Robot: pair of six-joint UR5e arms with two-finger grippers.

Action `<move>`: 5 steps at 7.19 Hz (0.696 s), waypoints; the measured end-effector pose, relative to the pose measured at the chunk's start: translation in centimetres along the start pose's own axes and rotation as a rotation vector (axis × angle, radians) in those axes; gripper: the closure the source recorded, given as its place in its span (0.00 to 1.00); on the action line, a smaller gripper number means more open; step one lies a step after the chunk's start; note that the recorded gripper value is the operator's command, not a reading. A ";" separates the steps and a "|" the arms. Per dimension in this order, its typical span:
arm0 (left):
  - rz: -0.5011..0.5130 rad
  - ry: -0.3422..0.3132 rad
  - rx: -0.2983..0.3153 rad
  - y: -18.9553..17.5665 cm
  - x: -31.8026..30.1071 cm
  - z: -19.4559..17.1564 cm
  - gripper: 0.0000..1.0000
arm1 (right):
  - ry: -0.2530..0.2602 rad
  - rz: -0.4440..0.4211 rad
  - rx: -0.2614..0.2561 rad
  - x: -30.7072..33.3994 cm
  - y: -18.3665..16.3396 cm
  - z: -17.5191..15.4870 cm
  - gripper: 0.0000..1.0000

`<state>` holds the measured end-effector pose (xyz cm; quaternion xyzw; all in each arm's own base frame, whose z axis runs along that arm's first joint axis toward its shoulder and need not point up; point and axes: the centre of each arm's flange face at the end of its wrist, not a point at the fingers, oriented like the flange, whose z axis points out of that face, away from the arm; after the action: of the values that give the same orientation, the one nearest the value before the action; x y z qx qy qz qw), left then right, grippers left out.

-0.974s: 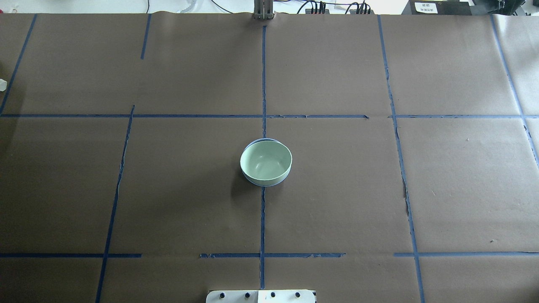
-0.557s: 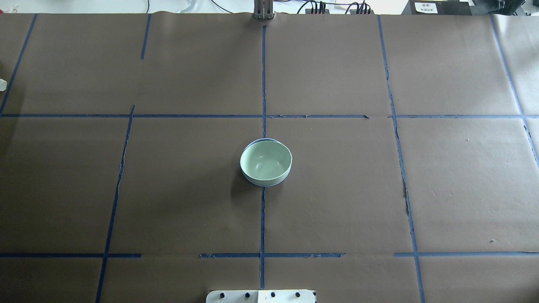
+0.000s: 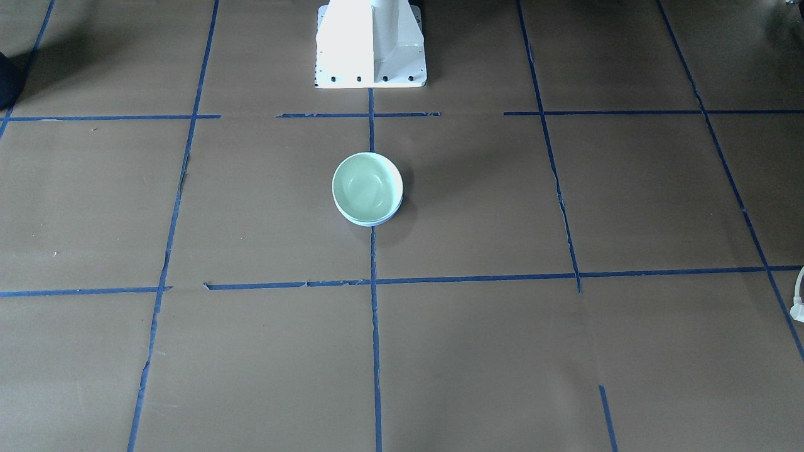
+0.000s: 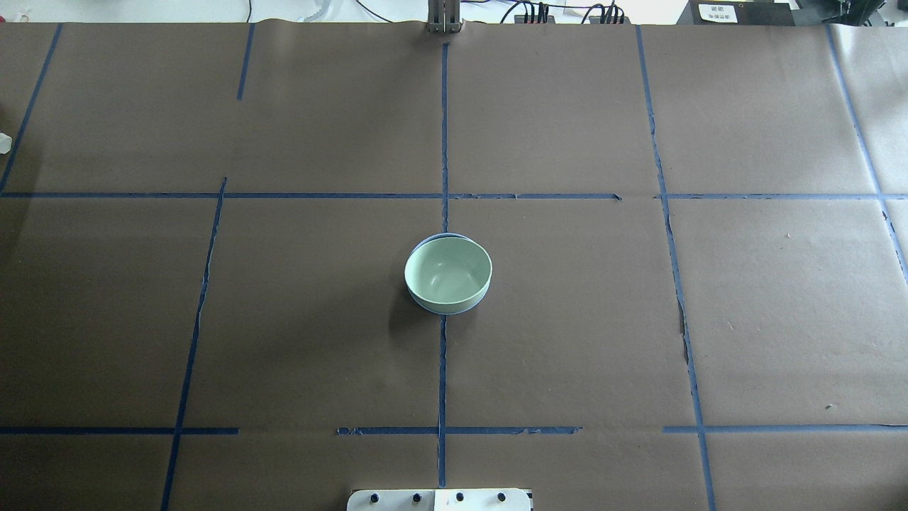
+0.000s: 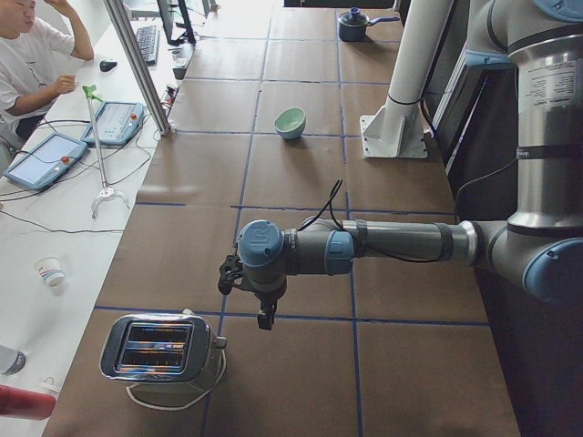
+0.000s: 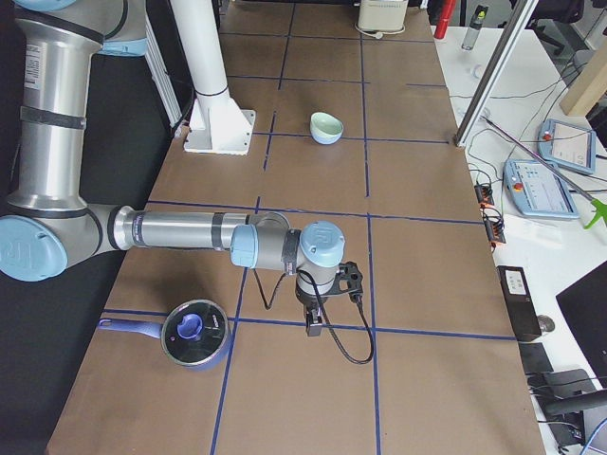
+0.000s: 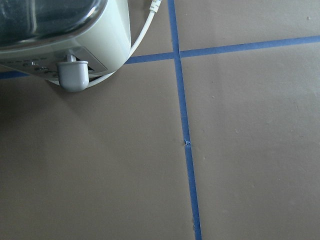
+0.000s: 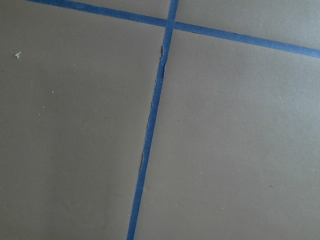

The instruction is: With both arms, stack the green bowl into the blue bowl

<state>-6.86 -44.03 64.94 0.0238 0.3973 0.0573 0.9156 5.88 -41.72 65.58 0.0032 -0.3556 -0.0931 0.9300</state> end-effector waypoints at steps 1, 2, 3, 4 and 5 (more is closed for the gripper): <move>0.001 -0.001 0.001 0.0 0.0 0.0 0.00 | 0.001 -0.002 0.002 -0.1 -0.1 -0.1 0.00; 0.001 -0.001 0.002 -0.1 0.1 -0.1 0.00 | 0.001 -0.003 0.003 -0.1 -0.1 -0.1 0.00; 0.002 -0.002 0.003 -0.1 0.1 -0.1 0.00 | 0.000 -0.004 0.004 -0.1 -0.1 -0.1 0.00; 0.004 -0.002 0.005 -0.2 0.2 -0.2 0.00 | 0.001 -0.006 0.006 -0.2 -0.1 -0.2 0.00; 0.006 -0.002 0.007 -0.2 0.3 -0.3 0.00 | 0.001 -0.009 0.008 -0.3 -0.2 -0.3 0.00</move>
<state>-6.86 -44.18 64.48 0.0282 0.3964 0.0589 0.9158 5.87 -41.89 65.15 0.0087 -0.3554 -0.0960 0.9297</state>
